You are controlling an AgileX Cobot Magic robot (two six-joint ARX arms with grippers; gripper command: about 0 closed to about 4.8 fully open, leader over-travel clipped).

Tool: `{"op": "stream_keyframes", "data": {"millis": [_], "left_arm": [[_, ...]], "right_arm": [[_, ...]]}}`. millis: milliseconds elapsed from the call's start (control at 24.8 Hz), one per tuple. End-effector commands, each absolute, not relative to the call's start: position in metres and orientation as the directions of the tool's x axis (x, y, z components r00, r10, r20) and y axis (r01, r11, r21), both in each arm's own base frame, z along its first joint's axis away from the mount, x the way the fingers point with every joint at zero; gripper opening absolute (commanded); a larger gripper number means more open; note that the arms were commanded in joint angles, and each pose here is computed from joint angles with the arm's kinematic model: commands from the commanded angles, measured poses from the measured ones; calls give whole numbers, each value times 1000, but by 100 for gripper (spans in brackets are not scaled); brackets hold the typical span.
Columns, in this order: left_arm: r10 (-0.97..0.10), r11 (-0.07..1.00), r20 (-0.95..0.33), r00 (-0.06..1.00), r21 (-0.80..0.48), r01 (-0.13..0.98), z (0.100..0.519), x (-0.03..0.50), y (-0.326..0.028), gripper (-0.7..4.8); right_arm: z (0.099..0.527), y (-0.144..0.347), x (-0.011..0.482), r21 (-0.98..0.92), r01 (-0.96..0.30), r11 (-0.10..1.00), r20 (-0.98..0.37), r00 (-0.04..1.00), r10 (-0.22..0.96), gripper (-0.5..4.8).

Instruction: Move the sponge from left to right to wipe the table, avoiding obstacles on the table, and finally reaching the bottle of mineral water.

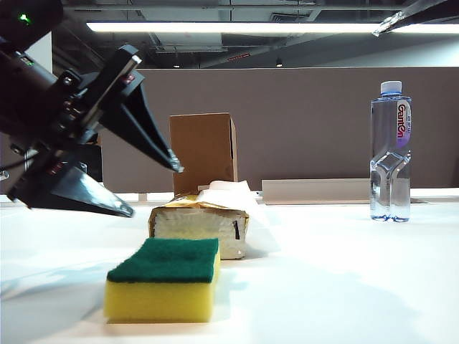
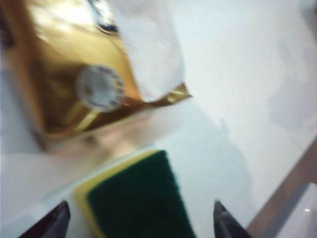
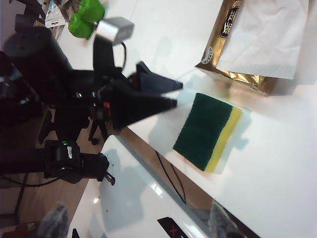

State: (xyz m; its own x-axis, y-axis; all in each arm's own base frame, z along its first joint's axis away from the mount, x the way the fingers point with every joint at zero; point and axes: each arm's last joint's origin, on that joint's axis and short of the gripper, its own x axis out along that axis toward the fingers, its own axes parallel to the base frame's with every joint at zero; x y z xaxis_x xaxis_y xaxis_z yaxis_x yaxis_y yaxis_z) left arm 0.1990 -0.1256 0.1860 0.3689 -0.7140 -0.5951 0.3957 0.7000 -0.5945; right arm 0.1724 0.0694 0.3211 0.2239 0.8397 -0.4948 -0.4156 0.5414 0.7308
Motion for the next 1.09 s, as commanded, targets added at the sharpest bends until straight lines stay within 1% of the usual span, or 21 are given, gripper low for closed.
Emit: {"op": "stream_keyframes", "data": {"millis": [40,161,202,363,444,565,686,726,847,968,1048,1089], "left_arm": [[-628,776,-660,412,-493,393,202,201,-111,373],[-519,853,-674,526,-371,366,232,203,-93,372],[-479,876,-660,579,-318,362,244,202,-86,372],[-363,929,-590,722,-165,332,277,186,-60,372],[-330,941,-568,754,-130,313,284,177,-51,372],[-252,967,-552,795,-109,231,294,158,-27,372],[-187,982,-582,792,-84,170,294,142,-14,372],[-182,982,-584,791,-76,170,294,139,-14,372],[-220,975,-577,786,-95,203,296,130,-14,372],[-238,971,-567,789,-116,210,298,121,-14,372],[-279,960,-555,783,-139,244,299,113,-15,372],[-322,947,-547,773,-177,269,300,108,-16,372]], "right_arm": [[323,69,171,729,-430,532,-486,222,845,366],[323,69,170,731,-424,535,-491,217,844,366],[322,69,169,733,-418,537,-496,212,842,366],[321,68,168,727,-421,542,-507,203,838,366],[321,68,168,722,-424,547,-511,208,834,364],[320,68,169,700,-442,562,-522,220,824,364],[320,68,169,700,-441,562,-522,221,824,364],[320,68,169,700,-441,562,-522,220,824,364],[319,77,167,689,-455,564,-542,193,818,364],[318,86,164,662,-482,574,-568,177,804,364],[316,92,163,640,-482,598,-596,179,783,364],[314,95,163,634,-476,609,-610,176,773,364]]}}
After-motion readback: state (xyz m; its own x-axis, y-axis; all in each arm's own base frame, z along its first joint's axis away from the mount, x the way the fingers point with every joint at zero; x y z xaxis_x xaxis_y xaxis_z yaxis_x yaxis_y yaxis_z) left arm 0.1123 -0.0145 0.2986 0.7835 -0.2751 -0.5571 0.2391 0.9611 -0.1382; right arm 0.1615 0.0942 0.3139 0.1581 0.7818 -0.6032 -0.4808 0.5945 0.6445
